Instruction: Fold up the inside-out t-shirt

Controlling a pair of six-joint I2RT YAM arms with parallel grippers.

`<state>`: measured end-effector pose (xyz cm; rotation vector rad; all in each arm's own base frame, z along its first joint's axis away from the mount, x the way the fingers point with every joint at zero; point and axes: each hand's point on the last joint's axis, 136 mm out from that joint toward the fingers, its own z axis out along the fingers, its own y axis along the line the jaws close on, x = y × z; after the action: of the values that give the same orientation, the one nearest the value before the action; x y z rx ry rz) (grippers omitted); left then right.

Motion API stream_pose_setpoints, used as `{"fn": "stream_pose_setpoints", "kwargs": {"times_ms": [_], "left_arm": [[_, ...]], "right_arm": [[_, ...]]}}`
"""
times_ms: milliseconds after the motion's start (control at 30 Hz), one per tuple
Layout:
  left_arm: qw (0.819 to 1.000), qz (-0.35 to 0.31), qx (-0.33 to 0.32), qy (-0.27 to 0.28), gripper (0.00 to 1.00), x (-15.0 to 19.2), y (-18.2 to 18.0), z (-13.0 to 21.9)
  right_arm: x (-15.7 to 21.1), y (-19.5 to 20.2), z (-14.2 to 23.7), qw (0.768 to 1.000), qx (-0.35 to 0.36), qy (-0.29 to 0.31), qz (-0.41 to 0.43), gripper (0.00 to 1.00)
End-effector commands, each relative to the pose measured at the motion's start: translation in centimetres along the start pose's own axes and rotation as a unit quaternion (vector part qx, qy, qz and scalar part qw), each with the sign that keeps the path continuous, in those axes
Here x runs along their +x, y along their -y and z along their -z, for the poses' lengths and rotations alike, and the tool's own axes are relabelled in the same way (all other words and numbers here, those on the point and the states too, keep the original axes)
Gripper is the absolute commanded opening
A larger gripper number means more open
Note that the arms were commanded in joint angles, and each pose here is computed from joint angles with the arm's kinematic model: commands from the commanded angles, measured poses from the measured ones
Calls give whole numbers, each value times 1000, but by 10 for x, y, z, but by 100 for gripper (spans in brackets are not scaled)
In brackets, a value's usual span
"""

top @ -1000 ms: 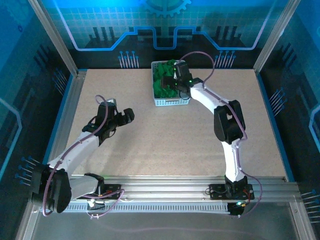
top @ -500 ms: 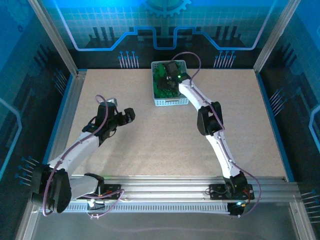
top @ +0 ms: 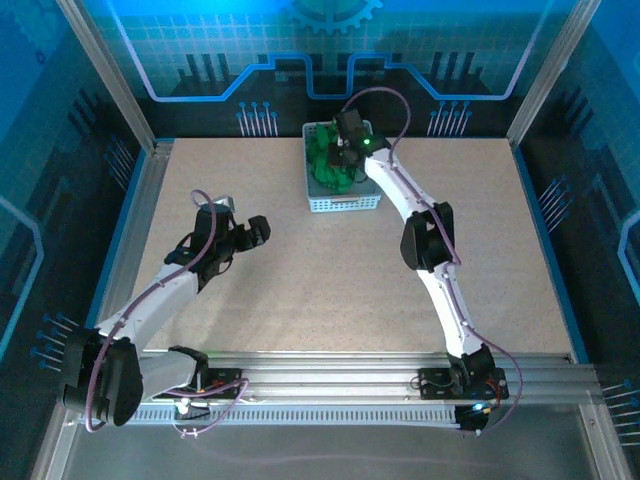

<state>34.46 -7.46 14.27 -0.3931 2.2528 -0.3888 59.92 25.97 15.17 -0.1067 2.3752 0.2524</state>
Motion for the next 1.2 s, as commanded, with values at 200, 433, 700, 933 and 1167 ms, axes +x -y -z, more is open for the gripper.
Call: {"fn": "stream_pose_setpoints", "kwargs": {"times_ms": [200,433,700,933,1167], "left_arm": [[1000,-1,-4,3,99,3,-6,2],[1000,-1,-13,13,99,1,-10,5],[999,2,-23,27,99,-2,-14,11],[998,11,-35,41,99,-4,-21,15],[999,14,-30,33,99,-2,-19,10]], "right_arm": [[-98,-48,208,979,-33,175,99,0],[-82,-71,306,961,-64,233,132,0],[-14,-98,374,941,-122,247,195,0],[75,-100,333,952,-159,168,200,0],[162,-91,231,972,-133,50,188,6]]}}
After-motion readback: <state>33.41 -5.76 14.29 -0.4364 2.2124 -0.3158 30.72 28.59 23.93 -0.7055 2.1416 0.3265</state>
